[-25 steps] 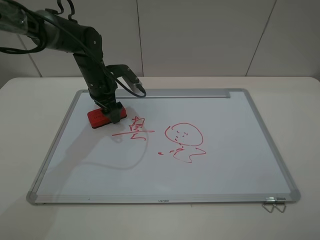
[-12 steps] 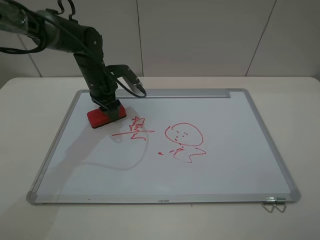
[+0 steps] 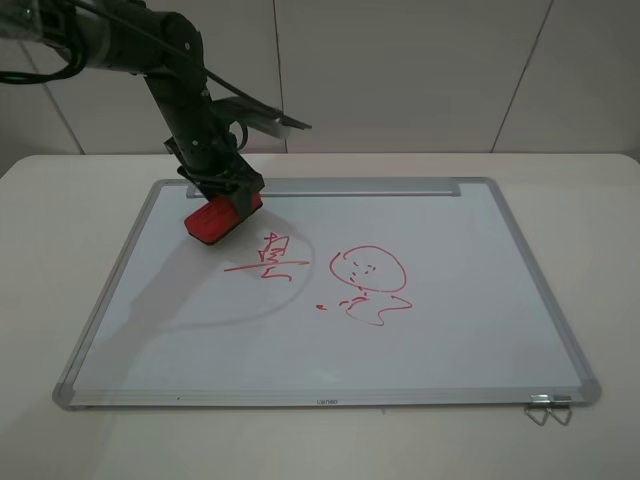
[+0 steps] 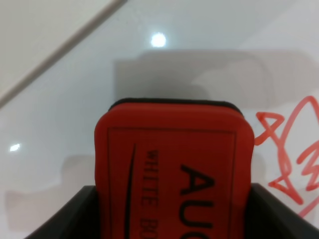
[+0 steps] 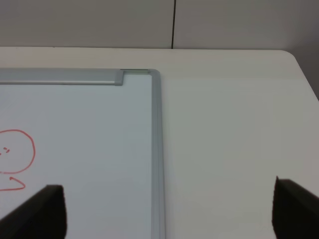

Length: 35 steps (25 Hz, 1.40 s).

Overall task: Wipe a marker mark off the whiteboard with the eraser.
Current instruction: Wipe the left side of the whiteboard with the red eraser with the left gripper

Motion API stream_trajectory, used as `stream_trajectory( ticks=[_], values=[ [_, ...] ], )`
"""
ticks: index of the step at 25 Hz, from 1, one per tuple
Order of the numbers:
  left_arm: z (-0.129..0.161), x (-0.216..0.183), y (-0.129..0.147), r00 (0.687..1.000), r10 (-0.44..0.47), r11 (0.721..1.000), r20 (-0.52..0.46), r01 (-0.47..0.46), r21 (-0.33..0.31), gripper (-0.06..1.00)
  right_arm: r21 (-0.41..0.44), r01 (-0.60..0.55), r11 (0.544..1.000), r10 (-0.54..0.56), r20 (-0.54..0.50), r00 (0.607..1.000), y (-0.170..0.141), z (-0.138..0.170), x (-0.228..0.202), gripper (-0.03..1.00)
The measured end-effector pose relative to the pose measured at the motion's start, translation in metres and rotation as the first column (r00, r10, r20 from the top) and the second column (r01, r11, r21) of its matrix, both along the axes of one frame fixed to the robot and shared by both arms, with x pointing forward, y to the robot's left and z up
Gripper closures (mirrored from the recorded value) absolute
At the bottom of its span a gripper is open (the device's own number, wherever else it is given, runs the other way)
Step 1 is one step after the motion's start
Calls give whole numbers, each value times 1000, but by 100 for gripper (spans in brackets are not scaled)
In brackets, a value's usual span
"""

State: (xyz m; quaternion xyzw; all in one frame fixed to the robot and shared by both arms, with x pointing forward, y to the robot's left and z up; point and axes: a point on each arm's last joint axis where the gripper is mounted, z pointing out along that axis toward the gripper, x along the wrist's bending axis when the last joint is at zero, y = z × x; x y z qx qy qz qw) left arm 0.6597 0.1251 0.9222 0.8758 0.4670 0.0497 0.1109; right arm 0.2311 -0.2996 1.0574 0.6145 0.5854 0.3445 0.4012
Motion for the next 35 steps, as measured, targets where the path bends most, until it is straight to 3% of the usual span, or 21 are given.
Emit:
stream_trajectory(
  ticks=[4, 14, 18, 24, 35],
  values=[
    [0, -10, -17, 997, 67, 998, -45, -68, -8, 38, 0, 0, 1000, 0, 0, 1000, 0, 0, 0, 26],
    [-5, -51, -87, 990, 101, 994, -94, -103, -25, 38, 0, 0, 1000, 0, 0, 1000, 0, 0, 0, 26],
    [-16, -65, -107, 987, 127, 992, -97, -127, 8, 38, 0, 0, 1000, 0, 0, 1000, 0, 0, 0, 26],
    [-28, -67, -114, 979, 193, 981, -62, -191, 31, 38, 0, 0, 1000, 0, 0, 1000, 0, 0, 0, 26],
    [-45, -64, -115, 983, 176, 982, -54, -172, 81, 38, 0, 0, 1000, 0, 0, 1000, 0, 0, 0, 26]
  ],
)
